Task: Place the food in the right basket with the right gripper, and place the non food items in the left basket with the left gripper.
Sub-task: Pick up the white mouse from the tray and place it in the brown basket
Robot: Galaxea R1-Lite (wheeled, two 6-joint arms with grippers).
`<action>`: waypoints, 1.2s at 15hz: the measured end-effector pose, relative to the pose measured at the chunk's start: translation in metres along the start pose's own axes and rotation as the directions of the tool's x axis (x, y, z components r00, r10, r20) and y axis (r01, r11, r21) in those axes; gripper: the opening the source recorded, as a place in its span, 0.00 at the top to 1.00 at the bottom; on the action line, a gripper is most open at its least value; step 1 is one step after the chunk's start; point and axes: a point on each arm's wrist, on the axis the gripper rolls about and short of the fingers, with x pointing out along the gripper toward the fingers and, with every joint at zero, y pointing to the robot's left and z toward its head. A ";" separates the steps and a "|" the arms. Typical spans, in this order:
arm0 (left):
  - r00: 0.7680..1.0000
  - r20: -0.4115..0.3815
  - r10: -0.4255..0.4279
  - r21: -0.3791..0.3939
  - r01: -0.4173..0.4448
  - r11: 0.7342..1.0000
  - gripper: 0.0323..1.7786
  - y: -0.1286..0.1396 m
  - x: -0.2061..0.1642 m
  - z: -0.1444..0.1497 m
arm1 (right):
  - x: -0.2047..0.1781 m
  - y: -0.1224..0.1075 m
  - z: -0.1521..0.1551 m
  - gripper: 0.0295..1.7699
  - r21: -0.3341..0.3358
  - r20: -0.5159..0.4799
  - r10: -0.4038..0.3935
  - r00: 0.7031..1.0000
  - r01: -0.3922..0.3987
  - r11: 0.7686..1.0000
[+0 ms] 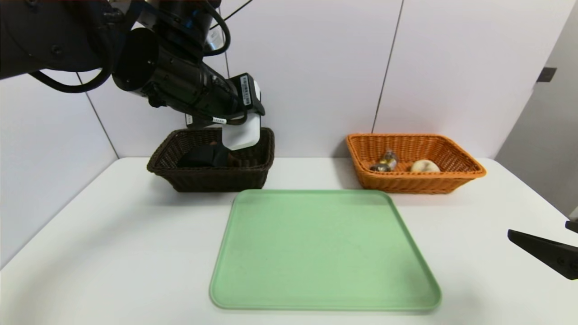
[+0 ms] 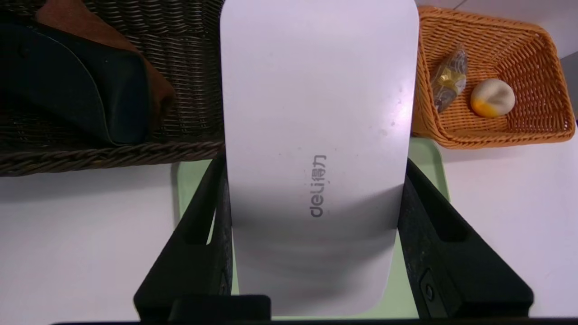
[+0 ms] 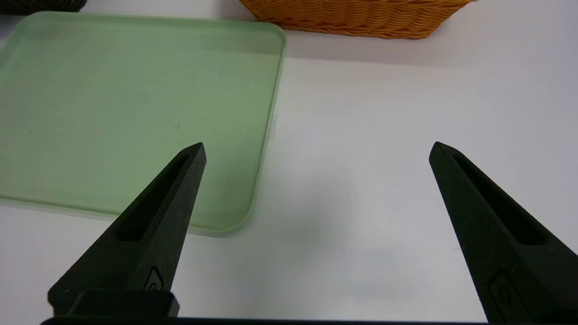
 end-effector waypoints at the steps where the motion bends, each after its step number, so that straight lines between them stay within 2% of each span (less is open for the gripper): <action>1: 1.000 0.008 0.022 -0.013 -0.022 1.000 0.44 0.008 0.005 0.004 | 0.000 0.000 0.000 0.03 0.000 0.001 0.000 1.000 0.000 1.000; 6: 0.989 0.061 0.136 -0.071 -0.132 0.989 0.44 0.057 0.040 0.025 | -0.002 -0.001 -0.001 0.03 0.002 0.005 0.001 1.000 -0.001 1.000; 13: 0.972 -0.011 0.234 -0.157 -0.233 0.960 0.44 0.140 0.085 0.036 | -0.003 -0.001 -0.002 0.03 0.003 0.004 0.004 1.000 -0.004 1.000; 18: 0.966 -0.022 0.257 -0.158 -0.257 0.953 0.44 0.169 0.112 0.033 | -0.002 -0.001 -0.005 0.03 0.003 -0.005 0.003 1.000 -0.003 1.000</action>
